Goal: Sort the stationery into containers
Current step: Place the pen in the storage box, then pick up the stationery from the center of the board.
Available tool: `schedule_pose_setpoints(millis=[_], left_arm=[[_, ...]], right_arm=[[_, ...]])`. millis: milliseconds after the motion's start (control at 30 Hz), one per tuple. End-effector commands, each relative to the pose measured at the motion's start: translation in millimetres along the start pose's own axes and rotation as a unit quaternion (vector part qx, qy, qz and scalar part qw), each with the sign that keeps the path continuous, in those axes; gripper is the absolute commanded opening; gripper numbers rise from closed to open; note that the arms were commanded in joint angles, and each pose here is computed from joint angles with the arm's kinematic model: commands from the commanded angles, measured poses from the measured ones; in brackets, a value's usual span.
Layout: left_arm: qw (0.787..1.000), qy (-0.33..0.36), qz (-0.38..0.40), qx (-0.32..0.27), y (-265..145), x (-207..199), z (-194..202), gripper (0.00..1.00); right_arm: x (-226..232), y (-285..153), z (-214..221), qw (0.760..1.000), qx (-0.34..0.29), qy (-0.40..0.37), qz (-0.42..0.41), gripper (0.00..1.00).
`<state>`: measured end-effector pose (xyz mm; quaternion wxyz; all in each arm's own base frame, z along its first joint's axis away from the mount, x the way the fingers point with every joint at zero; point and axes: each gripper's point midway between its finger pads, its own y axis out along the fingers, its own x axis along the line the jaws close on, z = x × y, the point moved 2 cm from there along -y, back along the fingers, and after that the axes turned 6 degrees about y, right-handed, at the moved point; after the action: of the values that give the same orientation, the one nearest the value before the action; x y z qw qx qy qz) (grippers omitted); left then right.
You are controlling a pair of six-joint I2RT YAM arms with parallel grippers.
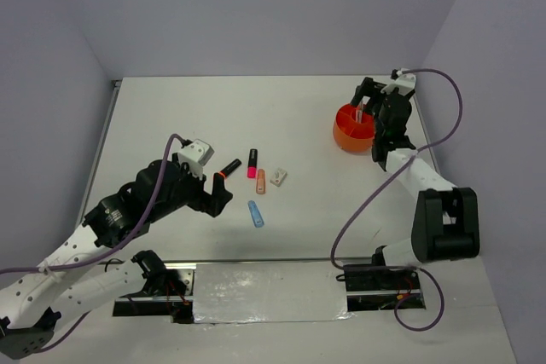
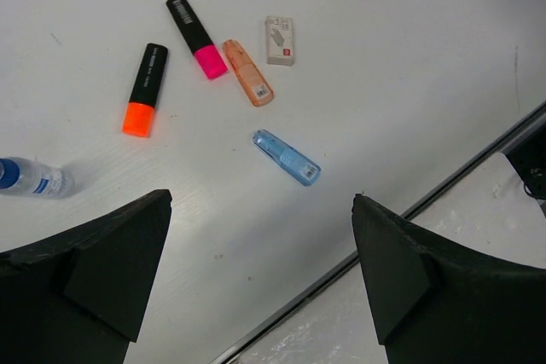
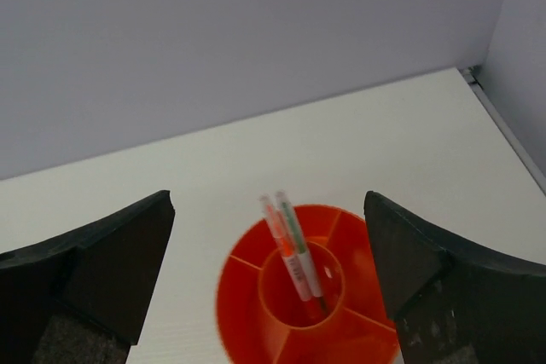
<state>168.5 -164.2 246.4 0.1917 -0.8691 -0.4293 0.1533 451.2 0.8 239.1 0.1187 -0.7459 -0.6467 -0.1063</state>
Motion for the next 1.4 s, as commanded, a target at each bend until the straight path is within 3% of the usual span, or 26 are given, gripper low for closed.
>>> schedule_pose_setpoints(millis=[0,100,200,333,600,800,1000,1367], left_arm=[[0.998,-0.015,-0.052,-0.018,-1.4,15.7,-9.5,0.99],[0.989,-0.042,-0.138,-0.014,-3.5,42.5,-7.5,0.99],[0.969,-0.076,-0.235,0.001,-6.1,75.4,-0.8,0.99],[0.945,-0.102,-0.310,0.024,-9.5,101.8,5.5,0.99],[0.947,-0.109,-0.302,0.021,-8.7,106.7,5.7,0.99],[0.951,-0.107,-0.289,0.008,-10.4,103.5,2.5,0.99],[0.951,-0.104,-0.289,0.022,-5.7,103.5,6.4,0.99],[0.957,-0.099,-0.272,0.027,-1.2,99.1,6.9,0.99]], right_arm=[[39.8,-31.7,-55.9,0.997,-0.051,0.039,-0.052,1.00],[66.4,-62.5,-59.2,0.995,-0.029,0.048,-0.081,1.00],[102.2,-91.0,-36.2,0.994,0.031,0.025,-0.104,1.00],[136.2,-125.6,30.5,0.980,0.168,0.012,-0.106,1.00],[149.7,-167.3,129.8,0.957,0.284,0.001,-0.055,1.00],[154.1,-184.6,156.3,0.955,0.298,0.001,0.013,1.00],[165.4,-173.4,176.5,0.949,0.306,0.001,0.071,1.00],[183.0,-164.6,227.1,0.933,0.346,-0.021,0.098,0.97]])
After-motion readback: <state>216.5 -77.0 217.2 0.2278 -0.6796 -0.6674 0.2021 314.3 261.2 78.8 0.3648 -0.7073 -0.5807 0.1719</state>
